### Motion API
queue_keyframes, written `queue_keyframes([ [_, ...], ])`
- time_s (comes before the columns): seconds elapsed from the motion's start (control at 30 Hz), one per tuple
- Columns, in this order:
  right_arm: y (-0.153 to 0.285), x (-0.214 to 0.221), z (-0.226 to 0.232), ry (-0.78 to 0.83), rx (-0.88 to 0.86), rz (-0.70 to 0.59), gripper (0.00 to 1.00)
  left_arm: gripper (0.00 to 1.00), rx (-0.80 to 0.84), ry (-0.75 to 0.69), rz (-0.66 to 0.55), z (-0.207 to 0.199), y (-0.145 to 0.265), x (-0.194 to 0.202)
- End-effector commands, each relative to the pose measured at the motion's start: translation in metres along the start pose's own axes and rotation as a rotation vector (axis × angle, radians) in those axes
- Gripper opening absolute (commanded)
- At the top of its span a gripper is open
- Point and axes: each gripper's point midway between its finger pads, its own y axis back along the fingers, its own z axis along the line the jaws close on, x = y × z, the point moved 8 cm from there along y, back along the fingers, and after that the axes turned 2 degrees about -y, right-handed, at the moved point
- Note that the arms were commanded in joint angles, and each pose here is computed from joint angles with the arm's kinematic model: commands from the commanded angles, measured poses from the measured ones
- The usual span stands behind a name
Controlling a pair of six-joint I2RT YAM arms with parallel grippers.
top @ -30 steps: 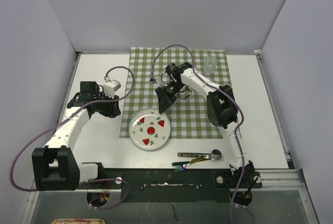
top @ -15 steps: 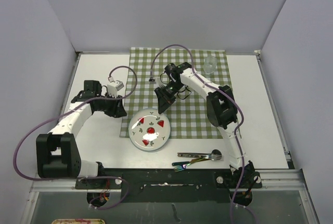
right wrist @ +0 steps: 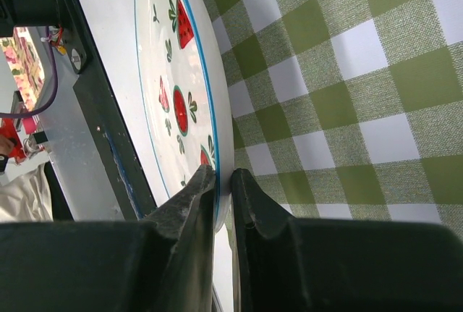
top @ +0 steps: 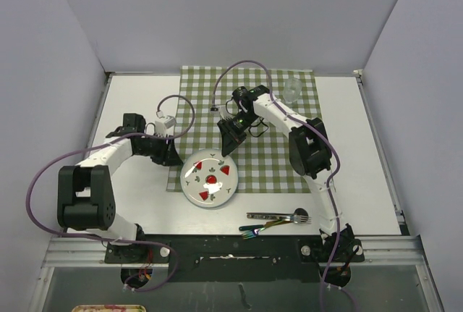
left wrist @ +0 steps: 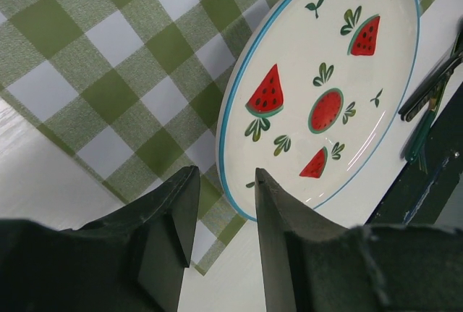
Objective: Set the dinner table for one person
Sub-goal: Place the plate on the napkin.
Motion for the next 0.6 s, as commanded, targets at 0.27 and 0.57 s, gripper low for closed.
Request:
queue_keyframes([
  [0.27,0.009,-0.009,0.017,-0.017,-0.126,-0.057,0.00,0.35,0.125,-0.044,-0.013,0.007,-0.019,-0.009],
  [0.57,0.010,-0.010,0.016,-0.021,-0.127,-0.061,0.00,0.34,0.131,-0.045,0.026,0.014,-0.031,-0.002],
])
